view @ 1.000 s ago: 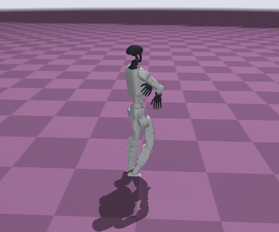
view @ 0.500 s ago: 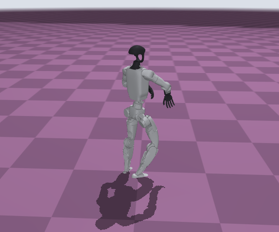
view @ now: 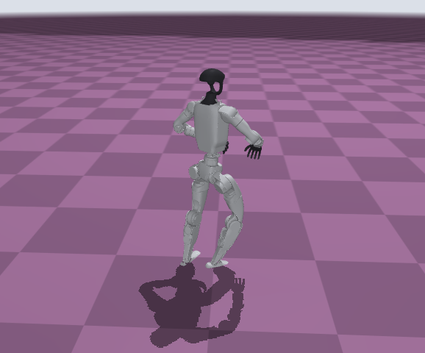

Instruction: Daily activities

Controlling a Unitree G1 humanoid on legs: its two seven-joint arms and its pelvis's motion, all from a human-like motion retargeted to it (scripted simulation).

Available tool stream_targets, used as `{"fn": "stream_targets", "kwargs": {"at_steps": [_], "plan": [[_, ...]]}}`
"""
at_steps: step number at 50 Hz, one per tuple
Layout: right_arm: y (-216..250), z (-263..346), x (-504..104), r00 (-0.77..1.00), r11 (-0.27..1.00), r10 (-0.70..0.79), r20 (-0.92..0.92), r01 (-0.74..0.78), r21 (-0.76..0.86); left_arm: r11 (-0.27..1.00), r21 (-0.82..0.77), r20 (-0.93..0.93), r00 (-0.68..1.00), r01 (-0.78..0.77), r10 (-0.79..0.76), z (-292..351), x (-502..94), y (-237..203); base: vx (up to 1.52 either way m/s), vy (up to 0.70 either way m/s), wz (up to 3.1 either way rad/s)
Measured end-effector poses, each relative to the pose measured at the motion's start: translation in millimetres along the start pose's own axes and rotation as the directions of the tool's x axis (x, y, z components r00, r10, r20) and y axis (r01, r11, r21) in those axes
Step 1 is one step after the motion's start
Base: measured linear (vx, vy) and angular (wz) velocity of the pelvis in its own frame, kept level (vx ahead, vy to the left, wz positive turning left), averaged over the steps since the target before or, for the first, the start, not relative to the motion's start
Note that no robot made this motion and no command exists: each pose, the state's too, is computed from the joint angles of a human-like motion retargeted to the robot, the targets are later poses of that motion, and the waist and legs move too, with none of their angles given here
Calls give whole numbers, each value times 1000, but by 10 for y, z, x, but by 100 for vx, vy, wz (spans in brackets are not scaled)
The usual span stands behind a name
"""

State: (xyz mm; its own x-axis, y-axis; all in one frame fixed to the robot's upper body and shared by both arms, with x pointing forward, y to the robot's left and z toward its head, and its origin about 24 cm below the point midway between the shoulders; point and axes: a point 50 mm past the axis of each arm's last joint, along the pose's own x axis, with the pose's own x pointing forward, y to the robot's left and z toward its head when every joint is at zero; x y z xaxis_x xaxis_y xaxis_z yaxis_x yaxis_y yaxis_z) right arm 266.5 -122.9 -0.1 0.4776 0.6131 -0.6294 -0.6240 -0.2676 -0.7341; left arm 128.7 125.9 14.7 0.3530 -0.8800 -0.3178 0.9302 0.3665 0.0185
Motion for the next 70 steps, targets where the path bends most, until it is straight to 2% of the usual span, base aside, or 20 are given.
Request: {"fn": "stream_targets", "kwargs": {"at_steps": [11, 20, 26, 32, 43, 51, 57, 63, 70], "plan": [[138, -29, 97, 994, 990, 104, -21, -106, -97, 978, 204, -12, 999, -45, 49, 76, 25, 115, -14, 9, 45], [231, -74, -43, 995, 992, 103, -17, -104, -76, 989, 147, -31, 999, -29, 34, 3, 25, 74, -11, 5, 143], [249, 164, 24, 991, 993, 112, 74, -109, -50, 995, 96, 55, 998, -26, 20, 136, 263, 197, -7, 3, 259], [284, 280, 133, 983, 988, 152, 99, -152, -16, 980, 176, 126, 985, 94, -117, 402, 642, 277, -2, 12, 371], [244, 216, 166, 989, 984, 129, 69, -136, 115, 820, 436, -1, 912, 370, -411, 550, 1024, 124, 7, 5, 381], [265, 359, 356, 986, 972, 140, 91, -154, 176, 729, 528, 79, 829, 436, -553, 861, 1040, -73, -12, -18, 297], [212, 390, 340, 982, 969, 136, 127, -159, 188, 609, 642, 91, 743, 465, -663, 1225, 1029, -176, -32, -21, 184], [-17, 332, 172, 986, 981, 59, 158, -87, 176, 525, 693, 21, 714, 495, -700, 1379, 1086, -180, -39, -14, 138], [-124, 203, -74, 986, 959, -58, 154, 12, 282, 568, 617, -3, 723, 545, -691, 1340, 1215, -87, -34, -8, 6]]}}
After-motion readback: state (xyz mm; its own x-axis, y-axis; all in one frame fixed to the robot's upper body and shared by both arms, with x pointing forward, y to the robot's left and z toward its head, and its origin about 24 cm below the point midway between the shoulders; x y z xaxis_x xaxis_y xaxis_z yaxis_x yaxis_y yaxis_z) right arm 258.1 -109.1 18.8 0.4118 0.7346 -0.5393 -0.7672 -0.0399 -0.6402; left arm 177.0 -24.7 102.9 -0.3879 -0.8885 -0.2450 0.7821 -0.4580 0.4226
